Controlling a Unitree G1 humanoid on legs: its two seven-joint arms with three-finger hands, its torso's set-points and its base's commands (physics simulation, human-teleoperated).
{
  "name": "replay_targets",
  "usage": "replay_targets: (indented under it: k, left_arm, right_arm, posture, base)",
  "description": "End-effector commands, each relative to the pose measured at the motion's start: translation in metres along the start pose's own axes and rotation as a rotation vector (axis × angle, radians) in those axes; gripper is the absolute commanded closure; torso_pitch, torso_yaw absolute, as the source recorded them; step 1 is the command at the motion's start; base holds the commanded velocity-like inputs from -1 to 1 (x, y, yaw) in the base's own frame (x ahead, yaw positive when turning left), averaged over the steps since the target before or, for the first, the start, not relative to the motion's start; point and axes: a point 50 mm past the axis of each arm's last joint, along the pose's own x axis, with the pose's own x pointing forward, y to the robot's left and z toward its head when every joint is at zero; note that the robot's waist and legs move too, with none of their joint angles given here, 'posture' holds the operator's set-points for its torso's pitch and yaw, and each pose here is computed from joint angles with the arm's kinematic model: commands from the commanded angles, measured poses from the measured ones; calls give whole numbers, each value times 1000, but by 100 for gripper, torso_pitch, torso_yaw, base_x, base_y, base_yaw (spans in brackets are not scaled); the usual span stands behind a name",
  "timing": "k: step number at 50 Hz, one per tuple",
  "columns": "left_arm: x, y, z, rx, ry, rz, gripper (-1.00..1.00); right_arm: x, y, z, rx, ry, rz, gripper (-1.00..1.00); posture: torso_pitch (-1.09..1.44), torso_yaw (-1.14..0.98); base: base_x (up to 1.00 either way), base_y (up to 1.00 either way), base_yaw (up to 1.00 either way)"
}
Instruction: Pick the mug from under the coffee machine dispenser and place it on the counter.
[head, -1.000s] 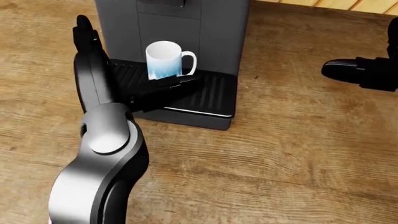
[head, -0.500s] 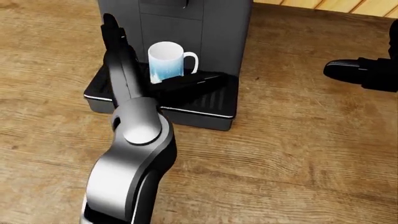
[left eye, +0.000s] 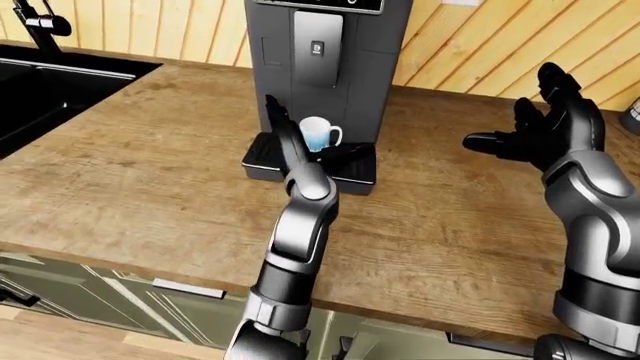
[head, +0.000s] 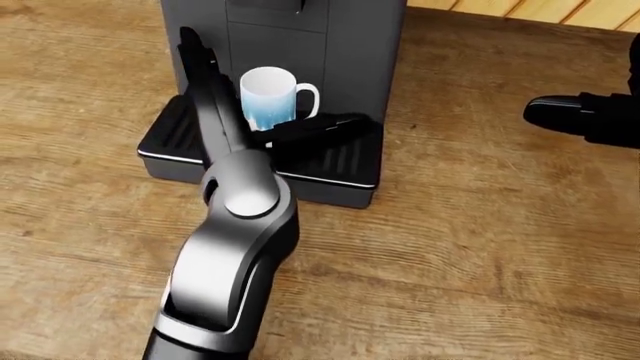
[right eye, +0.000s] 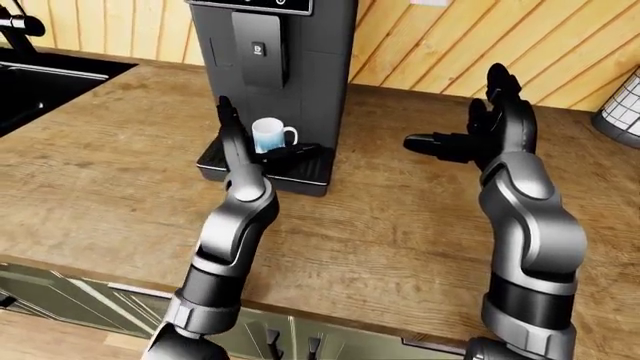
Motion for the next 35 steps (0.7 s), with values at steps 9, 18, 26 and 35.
replay_targets:
  k: [9,18,26,35]
  left_arm:
    - [6,-7,11,-41,-49,17,-100]
    - [9,-11,4,-42,-32,38,-100]
    - [13,-11,1,-39,-30,56,100]
    - [10,-12,-2,-33,-26,51,100]
  right_arm:
    - [-2,-1,21,-2,-99,-4,-100]
    - [-2,-1,22,-2,-99,-5,-100]
    - [-2,-2,22,-2,-100,-6,-100]
    - [-2,-3,23,0,-101,-9,-100]
  posture:
    - [0,0]
    - [0,0]
    - [0,0]
    - [0,0]
  base:
    - [0,0,0]
    - [0,0,0]
    - [0,0,0]
    - [0,0,0]
